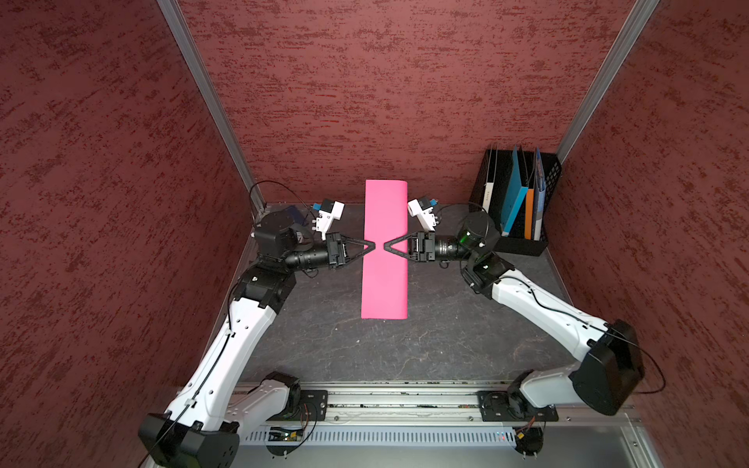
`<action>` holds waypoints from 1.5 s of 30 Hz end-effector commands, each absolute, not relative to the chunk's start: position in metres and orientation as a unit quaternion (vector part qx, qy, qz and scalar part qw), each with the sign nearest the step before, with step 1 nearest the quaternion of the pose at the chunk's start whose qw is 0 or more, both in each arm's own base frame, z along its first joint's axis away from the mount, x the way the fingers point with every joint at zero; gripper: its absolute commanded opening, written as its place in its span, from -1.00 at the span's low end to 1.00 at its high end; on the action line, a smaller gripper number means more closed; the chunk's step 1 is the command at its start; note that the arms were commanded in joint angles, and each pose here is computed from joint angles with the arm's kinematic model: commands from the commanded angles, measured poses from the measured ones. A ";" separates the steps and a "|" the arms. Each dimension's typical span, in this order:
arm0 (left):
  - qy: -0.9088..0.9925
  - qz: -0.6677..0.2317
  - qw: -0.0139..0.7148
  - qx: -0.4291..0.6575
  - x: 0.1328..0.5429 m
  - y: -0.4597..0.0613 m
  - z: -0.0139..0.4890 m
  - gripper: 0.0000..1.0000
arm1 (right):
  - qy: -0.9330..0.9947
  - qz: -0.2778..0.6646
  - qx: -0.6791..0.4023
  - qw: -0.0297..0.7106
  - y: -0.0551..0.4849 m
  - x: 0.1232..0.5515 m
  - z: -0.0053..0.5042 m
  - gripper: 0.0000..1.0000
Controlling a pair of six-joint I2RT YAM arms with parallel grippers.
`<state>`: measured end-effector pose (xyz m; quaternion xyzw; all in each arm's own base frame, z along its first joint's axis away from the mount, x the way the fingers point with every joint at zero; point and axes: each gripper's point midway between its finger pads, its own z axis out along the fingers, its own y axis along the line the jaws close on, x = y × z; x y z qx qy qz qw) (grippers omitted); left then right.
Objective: Fold the rectangular paper in half along the long edge
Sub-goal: Fold the paper.
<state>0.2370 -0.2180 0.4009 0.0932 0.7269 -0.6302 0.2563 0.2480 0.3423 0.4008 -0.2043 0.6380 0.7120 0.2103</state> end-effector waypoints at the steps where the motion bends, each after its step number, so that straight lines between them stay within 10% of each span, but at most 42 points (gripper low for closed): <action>1: 0.718 -0.630 0.272 0.112 0.230 -0.217 0.412 -1.00 | 0.620 0.715 -0.229 0.230 0.335 0.238 0.425 -0.44; 45: 0.720 -0.637 0.251 0.111 0.232 -0.224 0.402 -0.87 | 0.616 0.717 -0.230 0.231 0.339 0.241 0.429 -1.00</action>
